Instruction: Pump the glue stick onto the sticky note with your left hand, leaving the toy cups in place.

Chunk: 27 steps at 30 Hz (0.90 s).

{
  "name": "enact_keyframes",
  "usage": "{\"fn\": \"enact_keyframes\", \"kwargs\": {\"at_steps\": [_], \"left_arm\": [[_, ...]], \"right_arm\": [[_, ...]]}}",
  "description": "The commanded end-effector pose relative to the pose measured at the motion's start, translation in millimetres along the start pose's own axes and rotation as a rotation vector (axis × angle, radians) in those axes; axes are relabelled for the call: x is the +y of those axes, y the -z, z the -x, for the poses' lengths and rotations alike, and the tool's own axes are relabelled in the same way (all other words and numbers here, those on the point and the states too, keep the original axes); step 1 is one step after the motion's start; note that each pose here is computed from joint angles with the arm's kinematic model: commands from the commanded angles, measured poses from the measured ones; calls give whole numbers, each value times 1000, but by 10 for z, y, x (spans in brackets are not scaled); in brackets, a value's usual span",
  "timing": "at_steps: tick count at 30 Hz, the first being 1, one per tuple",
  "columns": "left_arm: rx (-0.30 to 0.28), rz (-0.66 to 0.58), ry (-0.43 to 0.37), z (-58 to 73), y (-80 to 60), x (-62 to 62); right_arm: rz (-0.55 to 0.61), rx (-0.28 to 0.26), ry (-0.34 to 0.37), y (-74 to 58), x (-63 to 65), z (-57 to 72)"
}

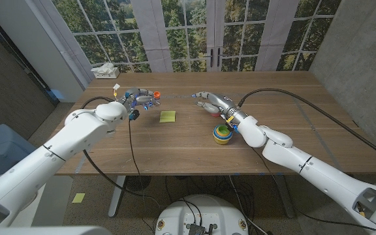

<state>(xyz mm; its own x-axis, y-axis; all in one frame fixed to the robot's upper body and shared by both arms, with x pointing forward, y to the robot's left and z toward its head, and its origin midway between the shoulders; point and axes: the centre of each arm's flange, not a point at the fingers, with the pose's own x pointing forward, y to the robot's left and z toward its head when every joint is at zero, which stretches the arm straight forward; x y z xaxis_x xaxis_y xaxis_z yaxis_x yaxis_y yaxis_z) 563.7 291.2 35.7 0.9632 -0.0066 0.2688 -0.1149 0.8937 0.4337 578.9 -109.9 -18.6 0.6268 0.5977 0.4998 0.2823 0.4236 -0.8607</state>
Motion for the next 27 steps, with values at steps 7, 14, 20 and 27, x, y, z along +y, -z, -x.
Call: {"fn": "enact_keyframes", "kwargs": {"at_steps": [7, 14, 20, 27], "left_arm": [[31, 4, 45, -124, -28, 78], [39, 57, 90, -240, -2, 108], [47, 79, 114, -310, 13, 135], [60, 89, 121, -357, 21, 167]], "right_arm": [[63, -30, -33, -102, 115, -138], [81, -42, -59, -131, 171, -213], [100, -49, -84, -147, 223, -274], [102, -65, -108, -152, 275, -358]]}}
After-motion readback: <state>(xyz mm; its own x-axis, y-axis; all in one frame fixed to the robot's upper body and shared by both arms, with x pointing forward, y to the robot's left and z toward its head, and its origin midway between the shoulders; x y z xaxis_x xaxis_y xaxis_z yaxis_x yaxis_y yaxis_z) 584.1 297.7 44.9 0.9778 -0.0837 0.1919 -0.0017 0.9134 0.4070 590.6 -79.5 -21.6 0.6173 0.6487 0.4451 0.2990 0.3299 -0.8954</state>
